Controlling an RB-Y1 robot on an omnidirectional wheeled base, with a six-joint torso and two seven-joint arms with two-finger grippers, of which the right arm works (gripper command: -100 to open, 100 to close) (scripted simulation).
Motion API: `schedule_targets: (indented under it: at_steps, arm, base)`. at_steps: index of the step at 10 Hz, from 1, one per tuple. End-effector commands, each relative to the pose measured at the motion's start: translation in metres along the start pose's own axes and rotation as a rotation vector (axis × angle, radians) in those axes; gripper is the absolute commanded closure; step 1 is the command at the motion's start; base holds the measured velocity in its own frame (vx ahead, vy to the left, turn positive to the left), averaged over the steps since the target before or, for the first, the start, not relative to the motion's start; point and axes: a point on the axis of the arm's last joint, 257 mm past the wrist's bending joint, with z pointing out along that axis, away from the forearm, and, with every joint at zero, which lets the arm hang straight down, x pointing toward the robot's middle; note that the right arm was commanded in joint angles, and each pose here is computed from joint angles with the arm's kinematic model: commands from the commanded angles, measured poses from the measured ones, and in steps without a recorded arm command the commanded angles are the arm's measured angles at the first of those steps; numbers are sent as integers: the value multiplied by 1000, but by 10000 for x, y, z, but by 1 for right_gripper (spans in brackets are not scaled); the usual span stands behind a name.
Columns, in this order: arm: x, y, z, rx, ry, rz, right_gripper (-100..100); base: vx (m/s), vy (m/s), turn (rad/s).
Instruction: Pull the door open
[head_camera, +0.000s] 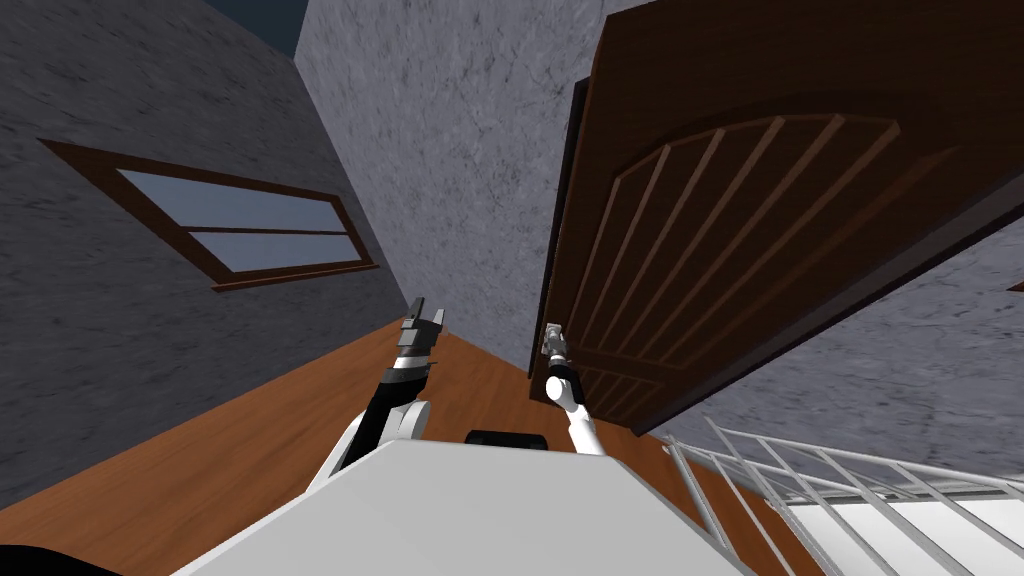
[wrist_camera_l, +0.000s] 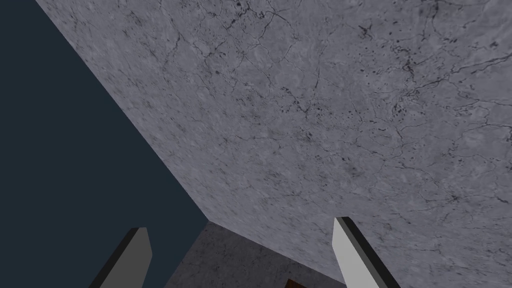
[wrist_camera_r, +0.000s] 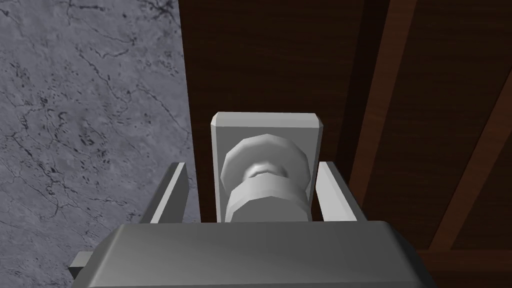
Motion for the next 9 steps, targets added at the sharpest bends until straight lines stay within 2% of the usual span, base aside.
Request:
schedule_targets:
  at_steps: [1,3,5,7,9]
  arm:
    - [-106,165,-5,-7,-22,2,-100]
    - [-139,323,4,-19,-29,5,-100]
    - [-175,531,14,-36,-36,11,-100]
    - [-195,670,20,-48,-41,15,-100]
    - [-214,840,26,-63,-46,22,-100]
  base:
    - [-140,215,115]
    - [-104,150,27]
    - [-161,75,66]
    - [-156,48,49]
    - [-183,-22,52]
